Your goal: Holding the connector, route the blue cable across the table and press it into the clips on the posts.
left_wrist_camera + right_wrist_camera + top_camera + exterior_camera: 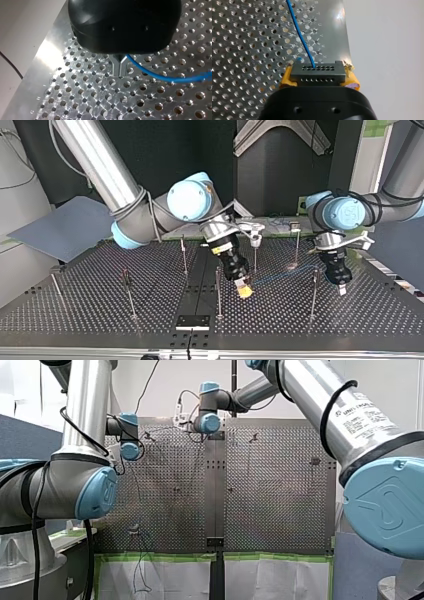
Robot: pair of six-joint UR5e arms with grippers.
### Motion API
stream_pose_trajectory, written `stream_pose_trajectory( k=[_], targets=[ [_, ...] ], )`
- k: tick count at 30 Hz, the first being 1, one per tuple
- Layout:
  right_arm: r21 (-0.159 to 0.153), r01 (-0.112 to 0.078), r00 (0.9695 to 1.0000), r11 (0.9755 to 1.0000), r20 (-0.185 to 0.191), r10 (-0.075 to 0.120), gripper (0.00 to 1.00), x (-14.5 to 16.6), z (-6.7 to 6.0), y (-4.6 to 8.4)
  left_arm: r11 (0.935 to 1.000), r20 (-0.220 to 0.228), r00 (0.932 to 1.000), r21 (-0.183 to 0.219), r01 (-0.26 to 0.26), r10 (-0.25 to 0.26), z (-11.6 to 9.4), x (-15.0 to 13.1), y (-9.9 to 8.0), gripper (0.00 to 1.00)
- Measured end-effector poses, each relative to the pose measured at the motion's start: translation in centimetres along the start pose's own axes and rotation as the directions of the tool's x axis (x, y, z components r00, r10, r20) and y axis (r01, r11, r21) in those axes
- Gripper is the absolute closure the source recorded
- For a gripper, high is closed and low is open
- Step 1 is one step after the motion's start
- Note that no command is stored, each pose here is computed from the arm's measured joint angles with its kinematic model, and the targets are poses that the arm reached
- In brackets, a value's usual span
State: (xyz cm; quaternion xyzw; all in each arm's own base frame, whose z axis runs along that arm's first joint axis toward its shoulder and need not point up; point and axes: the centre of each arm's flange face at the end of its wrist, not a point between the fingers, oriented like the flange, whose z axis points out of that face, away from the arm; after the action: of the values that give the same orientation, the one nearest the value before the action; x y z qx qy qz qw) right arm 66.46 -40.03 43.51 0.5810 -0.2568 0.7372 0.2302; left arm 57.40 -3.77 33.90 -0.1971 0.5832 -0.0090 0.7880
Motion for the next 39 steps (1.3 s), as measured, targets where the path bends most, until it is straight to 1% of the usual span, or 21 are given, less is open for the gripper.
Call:
stream_pose_trajectory(
  k=[6, 12, 17, 20, 23, 26, 27, 30, 33, 36, 39],
  targets=[
    [-0.039, 0.007, 0.9999, 0.9992, 0.009, -0.007, 1.0, 0.3, 0.2, 1.9, 0.9998, -0.002, 0.9999, 0.011, 0.013, -0.013, 0.1, 0.0, 0.0, 1.0],
    [-0.06, 0.012, 0.9999, 0.9981, 0.007, -0.011, 1.0, 0.7, 0.4, 3.4, 0.9996, 0.0, 0.9998, 0.018, 0.021, -0.021, 0.2, -0.1, 0.1, 1.0],
    [-0.065, 0.018, 0.9998, 0.9977, 0.004, -0.018, 1.0, 0.9, 0.6, 3.7, 0.9995, 0.005, 0.9997, 0.017, 0.026, -0.026, 0.4, -0.2, 0.3, 1.0],
    [-0.068, 0.027, 0.9996, 0.9973, 0.002, -0.027, 1.0, 1.4, 0.7, 4.0, 0.9995, 0.007, 0.9996, 0.014, 0.028, -0.028, 0.4, -0.2, 0.4, 1.0],
    [-0.067, 0.042, 0.9991, 0.9969, -0.001, -0.042, 1.0, 2.2, 0.8, 3.8, 0.9995, 0.008, 0.9996, 0.011, 0.029, -0.029, 0.4, -0.2, 0.5, 1.0],
    [-0.062, 0.063, 0.998, 0.9961, -0.001, -0.064, 1.0, 2.9, 0.9, 3.4, 0.9996, 0.01, 0.9995, 0.007, 0.029, -0.029, 0.5, -0.3, 0.7, 1.0],
    [-0.059, 0.073, 0.9973, 0.9956, -0.003, -0.073, 1.0, 3.2, 0.9, 3.1, 0.9996, 0.01, 0.9995, 0.005, 0.028, -0.028, 0.5, -0.3, 0.7, 1.0],
    [-0.049, 0.084, 0.9963, 0.9952, -0.009, -0.085, 1.0, 3.8, 0.9, 2.2, 0.9996, 0.01, 0.9996, 0.001, 0.028, -0.028, 0.5, -0.3, 0.9, 1.0],
    [-0.036, 0.087, 0.9961, 0.9955, -0.008, -0.088, 1.0, 3.9, 0.8, 1.2, 0.9996, 0.006, 0.9996, -0.004, 0.029, -0.028, 0.5, -0.2, 1.0, 1.0],
    [-0.032, 0.087, 0.9962, 0.9957, 0.003, -0.087, 1.0, 3.7, 0.5, 0.4, 0.9993, -0.005, 0.9993, -0.011, 0.036, -0.036, 0.3, 0.0, 1.2, 1.0],
    [-0.037, 0.087, 0.9961, 0.9956, 0.019, -0.086, 1.0, 3.3, 0.3, -0.4, 0.9979, -0.021, 0.9984, -0.037, 0.053, -0.053, 0.0, 0.2, 1.7, 1.0]
  ],
)
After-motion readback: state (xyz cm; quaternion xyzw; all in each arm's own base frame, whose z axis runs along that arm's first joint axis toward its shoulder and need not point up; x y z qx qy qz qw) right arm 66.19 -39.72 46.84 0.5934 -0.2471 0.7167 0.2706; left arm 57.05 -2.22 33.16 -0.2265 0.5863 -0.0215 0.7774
